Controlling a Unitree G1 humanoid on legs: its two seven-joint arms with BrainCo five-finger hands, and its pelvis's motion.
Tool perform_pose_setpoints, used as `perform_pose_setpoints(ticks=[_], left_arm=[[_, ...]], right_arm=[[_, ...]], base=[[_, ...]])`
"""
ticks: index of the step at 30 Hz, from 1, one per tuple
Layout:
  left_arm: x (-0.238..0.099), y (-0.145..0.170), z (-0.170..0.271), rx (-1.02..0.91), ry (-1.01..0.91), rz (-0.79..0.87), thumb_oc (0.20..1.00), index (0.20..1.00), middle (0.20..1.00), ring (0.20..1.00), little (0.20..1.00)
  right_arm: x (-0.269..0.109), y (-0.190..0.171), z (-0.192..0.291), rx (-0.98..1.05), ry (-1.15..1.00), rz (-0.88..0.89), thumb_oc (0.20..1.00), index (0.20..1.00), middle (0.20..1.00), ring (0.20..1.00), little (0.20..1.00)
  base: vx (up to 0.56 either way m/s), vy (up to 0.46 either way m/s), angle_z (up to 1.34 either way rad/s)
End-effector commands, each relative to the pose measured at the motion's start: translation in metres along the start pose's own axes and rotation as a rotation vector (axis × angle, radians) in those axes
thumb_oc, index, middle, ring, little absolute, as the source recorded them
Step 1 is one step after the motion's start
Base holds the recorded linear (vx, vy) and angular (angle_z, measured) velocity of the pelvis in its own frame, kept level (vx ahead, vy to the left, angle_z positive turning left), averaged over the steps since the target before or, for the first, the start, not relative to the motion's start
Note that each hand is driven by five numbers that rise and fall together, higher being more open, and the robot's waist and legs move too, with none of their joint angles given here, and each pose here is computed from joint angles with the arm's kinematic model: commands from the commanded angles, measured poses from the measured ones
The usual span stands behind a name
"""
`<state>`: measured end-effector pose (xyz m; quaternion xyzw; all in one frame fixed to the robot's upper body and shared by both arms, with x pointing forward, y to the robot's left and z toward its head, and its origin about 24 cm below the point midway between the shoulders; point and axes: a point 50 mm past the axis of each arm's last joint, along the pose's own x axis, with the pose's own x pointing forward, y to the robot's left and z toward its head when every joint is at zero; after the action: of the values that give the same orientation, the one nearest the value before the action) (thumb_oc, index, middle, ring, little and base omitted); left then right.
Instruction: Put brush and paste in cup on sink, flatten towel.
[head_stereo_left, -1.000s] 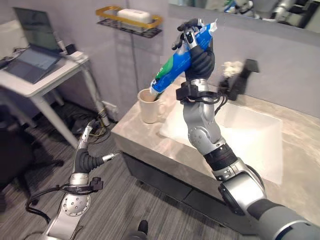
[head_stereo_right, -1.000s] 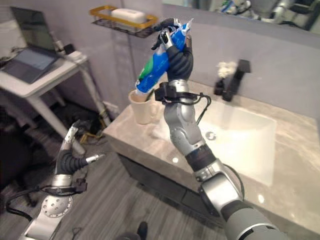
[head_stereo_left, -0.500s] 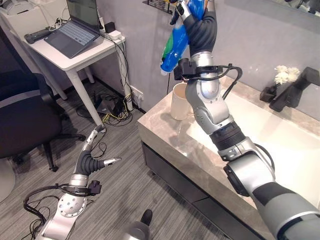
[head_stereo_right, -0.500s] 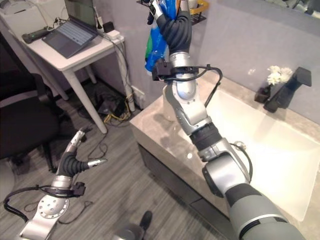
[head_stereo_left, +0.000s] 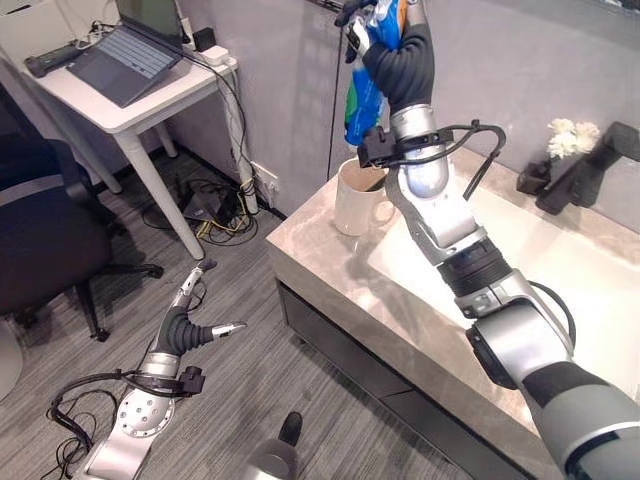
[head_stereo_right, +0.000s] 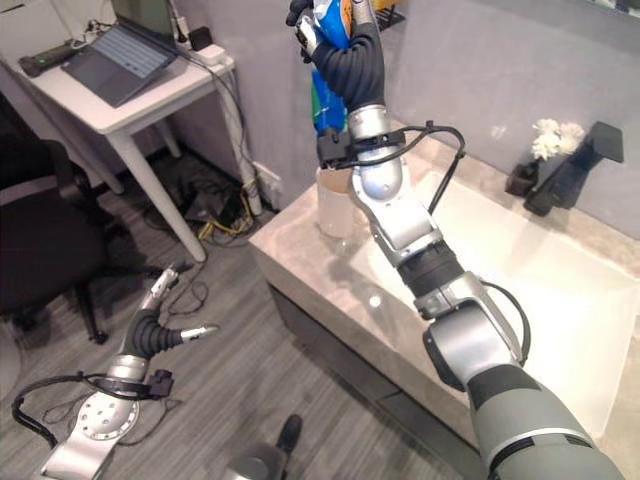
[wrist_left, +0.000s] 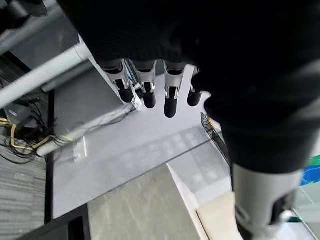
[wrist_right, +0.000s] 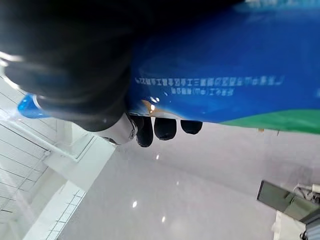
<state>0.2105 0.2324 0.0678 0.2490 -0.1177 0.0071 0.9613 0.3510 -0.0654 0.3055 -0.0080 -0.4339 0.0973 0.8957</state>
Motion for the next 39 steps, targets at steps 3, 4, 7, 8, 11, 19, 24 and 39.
perform_pose_setpoints(ticks=[3, 4, 7, 8, 11, 19, 24, 39], left_arm=[[0.007, 0.003, 0.012, 0.009, -0.091, -0.006, 1.0, 1.0, 1.0, 1.0, 1.0], [0.007, 0.003, 0.012, 0.009, -0.091, -0.005, 1.0, 1.0, 1.0, 1.0, 1.0], [0.007, 0.001, 0.011, 0.011, -0.085, -0.012, 1.0, 1.0, 1.0, 1.0, 1.0], [0.007, 0.0, 0.01, 0.011, -0.083, -0.012, 1.0, 1.0, 1.0, 1.0, 1.0], [0.007, -0.001, 0.009, 0.012, -0.075, -0.015, 1.0, 1.0, 1.0, 1.0, 1.0], [0.004, -0.003, 0.005, 0.02, -0.054, -0.027, 1.0, 1.0, 1.0, 1.0, 1.0], [0.004, -0.002, 0.007, 0.024, -0.061, -0.033, 1.0, 1.0, 1.0, 1.0, 1.0], [0.008, 0.001, 0.009, 0.045, -0.075, -0.017, 1.0, 1.0, 1.0, 1.0, 1.0]], right_arm=[[0.011, 0.005, 0.019, 0.022, -0.086, 0.002, 0.2, 0.2, 0.2, 0.2, 0.2], [0.011, 0.005, 0.018, 0.022, -0.086, 0.002, 0.2, 0.2, 0.2, 0.2, 0.2], [0.008, 0.007, 0.01, 0.073, -0.04, -0.022, 0.2, 0.2, 0.2, 0.2, 0.2], [0.008, 0.008, 0.008, 0.087, -0.031, -0.027, 0.2, 0.2, 0.2, 0.2, 0.2], [0.006, 0.01, 0.003, 0.13, -0.001, -0.046, 0.2, 0.2, 0.2, 0.2, 0.2], [0.005, 0.019, -0.004, 0.202, 0.046, -0.048, 0.2, 0.2, 0.2, 0.2, 0.2], [0.006, 0.017, -0.002, 0.194, 0.034, -0.047, 0.2, 0.2, 0.2, 0.2, 0.2], [0.003, 0.02, -0.006, 0.183, 0.052, -0.024, 0.2, 0.2, 0.2, 0.2, 0.2]], base=[[0.01, 0.01, -0.1], [0.01, 0.003, -0.13], [0.01, -0.001, -0.08], [0.01, -0.008, -0.05], [0.0, 0.0, 0.0], [0.0, 0.0, 0.0], [0.0, 0.0, 0.0], [0.0, 0.0, 0.0]])
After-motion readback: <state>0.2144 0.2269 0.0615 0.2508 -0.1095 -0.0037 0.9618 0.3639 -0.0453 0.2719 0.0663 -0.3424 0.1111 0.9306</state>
